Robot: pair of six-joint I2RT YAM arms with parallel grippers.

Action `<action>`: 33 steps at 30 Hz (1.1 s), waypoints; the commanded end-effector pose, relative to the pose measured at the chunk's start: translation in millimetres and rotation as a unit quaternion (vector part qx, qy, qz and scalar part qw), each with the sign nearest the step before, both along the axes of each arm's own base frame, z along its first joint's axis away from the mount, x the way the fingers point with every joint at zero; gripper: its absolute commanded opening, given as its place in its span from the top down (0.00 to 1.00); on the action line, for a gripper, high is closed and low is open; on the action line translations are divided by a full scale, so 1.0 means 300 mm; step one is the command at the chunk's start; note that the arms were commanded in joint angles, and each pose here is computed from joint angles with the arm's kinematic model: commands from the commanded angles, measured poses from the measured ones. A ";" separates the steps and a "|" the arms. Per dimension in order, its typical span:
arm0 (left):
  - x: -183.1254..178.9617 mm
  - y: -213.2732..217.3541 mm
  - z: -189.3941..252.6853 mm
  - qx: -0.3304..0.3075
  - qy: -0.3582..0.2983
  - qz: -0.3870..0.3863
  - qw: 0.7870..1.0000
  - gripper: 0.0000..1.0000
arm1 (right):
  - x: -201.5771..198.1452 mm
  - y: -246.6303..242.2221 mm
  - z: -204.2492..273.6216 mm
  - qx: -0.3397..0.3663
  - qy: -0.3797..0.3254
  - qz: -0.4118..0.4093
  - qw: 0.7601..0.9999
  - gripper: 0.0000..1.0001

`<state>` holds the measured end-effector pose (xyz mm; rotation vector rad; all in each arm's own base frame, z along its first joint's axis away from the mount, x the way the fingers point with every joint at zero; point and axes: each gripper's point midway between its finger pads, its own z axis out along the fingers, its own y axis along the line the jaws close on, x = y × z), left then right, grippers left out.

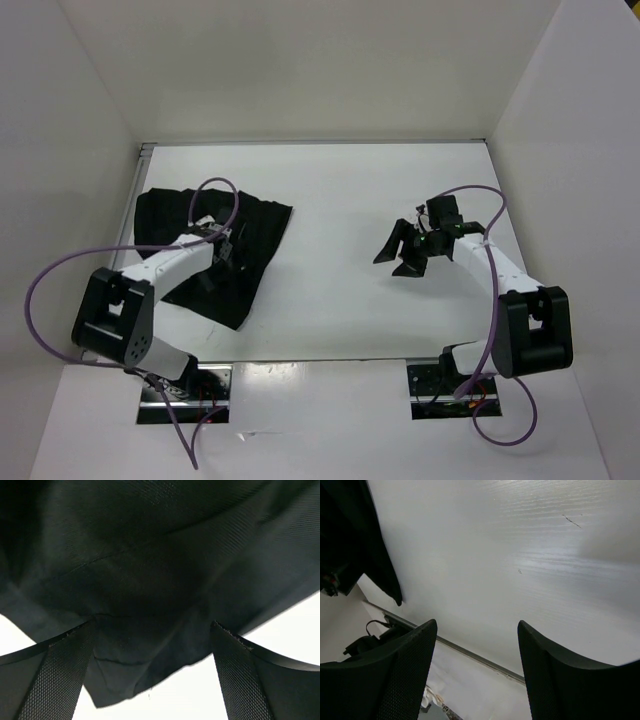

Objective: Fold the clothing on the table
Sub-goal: Grab the skirt from the pile, then move the skirt to the center of the board

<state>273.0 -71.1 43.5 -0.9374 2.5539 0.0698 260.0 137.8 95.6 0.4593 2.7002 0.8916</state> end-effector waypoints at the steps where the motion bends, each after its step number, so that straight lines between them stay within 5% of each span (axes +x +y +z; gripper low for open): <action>1: 0.010 -0.026 -0.080 -0.019 0.026 0.005 0.999 0.00 | 0.040 0.000 0.026 0.006 -0.029 0.006 1.000 0.29; 4: 0.001 -0.055 -0.146 -0.034 0.051 -0.017 0.998 0.14 | 0.042 -0.005 0.028 0.008 -0.031 0.007 0.999 0.29; 6: -0.006 -0.068 -0.167 -0.036 0.060 -0.022 0.997 0.45 | 0.042 -0.005 0.028 0.008 -0.031 0.007 0.999 0.29; 7: 0.012 -0.073 -0.166 -0.035 0.060 -0.029 0.997 0.81 | 0.042 -0.005 0.020 0.008 -0.027 0.007 1.000 0.29; 9: 0.061 -0.136 -0.111 -0.035 0.045 -0.063 0.996 1.00 | 0.052 -0.013 0.014 0.008 -0.027 0.002 1.000 0.29; 17: 0.399 -0.487 0.290 -0.128 -0.120 -0.235 0.956 1.00 | 0.049 -0.009 0.007 0.011 -0.021 0.004 1.000 0.29; 20: 0.468 -0.574 0.310 -0.161 -0.130 -0.271 0.940 0.98 | 0.052 -0.014 0.003 0.006 -0.022 0.001 1.000 0.29; 22: 0.476 -0.652 0.345 -0.200 -0.142 -0.304 0.920 0.86 | 0.054 -0.015 0.011 0.004 -0.024 0.005 1.000 0.29; 23: 0.473 -0.656 0.346 -0.204 -0.141 -0.307 0.919 0.58 | 0.060 -0.019 0.018 0.000 -0.025 0.003 1.000 0.29; 25: 0.460 -0.627 0.381 -0.196 -0.154 -0.287 0.925 0.18 | 0.090 -0.026 0.049 -0.008 -0.042 0.002 0.999 0.29; 28: 0.418 -0.556 0.396 -0.188 -0.155 -0.267 0.932 0.06 | 0.133 -0.040 0.069 -0.024 -0.049 -0.007 0.999 0.29; 33: 0.318 -0.484 0.369 -0.174 -0.141 -0.240 0.945 0.06 | 0.221 -0.060 0.097 -0.056 -0.065 -0.021 0.996 0.29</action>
